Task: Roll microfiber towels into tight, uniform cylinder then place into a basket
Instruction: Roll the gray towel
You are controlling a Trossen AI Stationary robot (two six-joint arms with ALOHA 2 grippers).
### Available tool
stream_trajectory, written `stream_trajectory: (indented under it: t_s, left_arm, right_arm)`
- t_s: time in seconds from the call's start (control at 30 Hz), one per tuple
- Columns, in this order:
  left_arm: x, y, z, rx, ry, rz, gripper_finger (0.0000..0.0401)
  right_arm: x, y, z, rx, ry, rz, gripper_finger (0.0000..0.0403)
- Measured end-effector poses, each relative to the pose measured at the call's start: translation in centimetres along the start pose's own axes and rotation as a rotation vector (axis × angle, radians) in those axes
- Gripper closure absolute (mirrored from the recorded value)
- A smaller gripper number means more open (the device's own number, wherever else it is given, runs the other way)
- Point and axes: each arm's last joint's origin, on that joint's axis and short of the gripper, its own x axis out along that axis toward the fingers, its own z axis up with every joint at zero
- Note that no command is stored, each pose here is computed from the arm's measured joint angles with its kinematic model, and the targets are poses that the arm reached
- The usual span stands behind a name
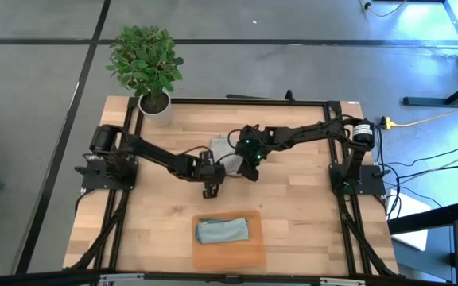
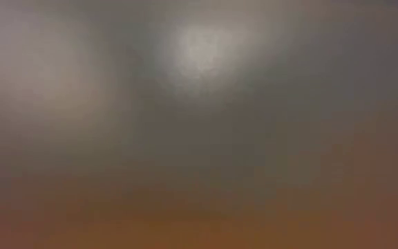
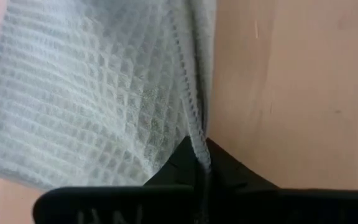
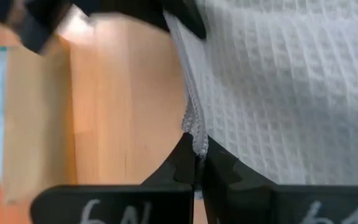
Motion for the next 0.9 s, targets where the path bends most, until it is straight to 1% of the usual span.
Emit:
stream_trajectory:
  t_s: [0.07, 0.17, 0.27, 0.37, 0.5, 0.67, 0.77, 0.83, 0.9]
  left_arm:
    - [-0.6, 0.7, 0.3, -0.001, -0.015, -0.009, 0.0400]
    - [-1.1, 1.8, 0.7, 0.002, -0.027, -0.069, 0.0400]
    - [-1.6, 2.7, 0.9, -0.026, -0.030, -0.155, 0.0401]
    - [-1.6, 3.3, 1.0, -0.048, -0.020, -0.266, 0.0401]
    - [-1.9, 3.7, 1.1, -0.063, 0.032, -0.378, 0.0401]
    - [-2.9, 3.9, 1.5, -0.014, 0.104, -0.450, 0.0401]
    - [-3.2, 4.4, 1.7, 0.019, 0.138, -0.480, 0.0401]
    - [-3.2, 4.8, 1.7, 0.039, 0.135, -0.475, 0.0401]
    - [-3.1, 5.2, 1.6, 0.031, 0.138, -0.459, 0.0401]
  right_arm:
    - [0.0, -0.1, -0.3, 0.014, 0.023, -0.022, 0.0395]
    - [0.0, -0.2, -0.5, 0.031, 0.041, -0.041, 0.0396]
    - [0.0, -0.2, -0.5, 0.058, 0.048, -0.044, 0.0396]
    - [0.0, -0.1, -0.6, 0.088, 0.058, -0.045, 0.0396]
    - [0.2, 0.4, -0.8, 0.089, 0.082, -0.016, 0.0396]
    - [0.9, 2.1, -1.3, 0.063, 0.125, 0.077, 0.0396]
    - [1.2, 2.6, -1.8, 0.099, 0.155, 0.065, 0.0396]
    - [1.2, 2.6, -1.8, 0.129, 0.151, 0.034, 0.0396]
    - [1.2, 2.5, -1.7, 0.159, 0.142, 0.005, 0.0396]
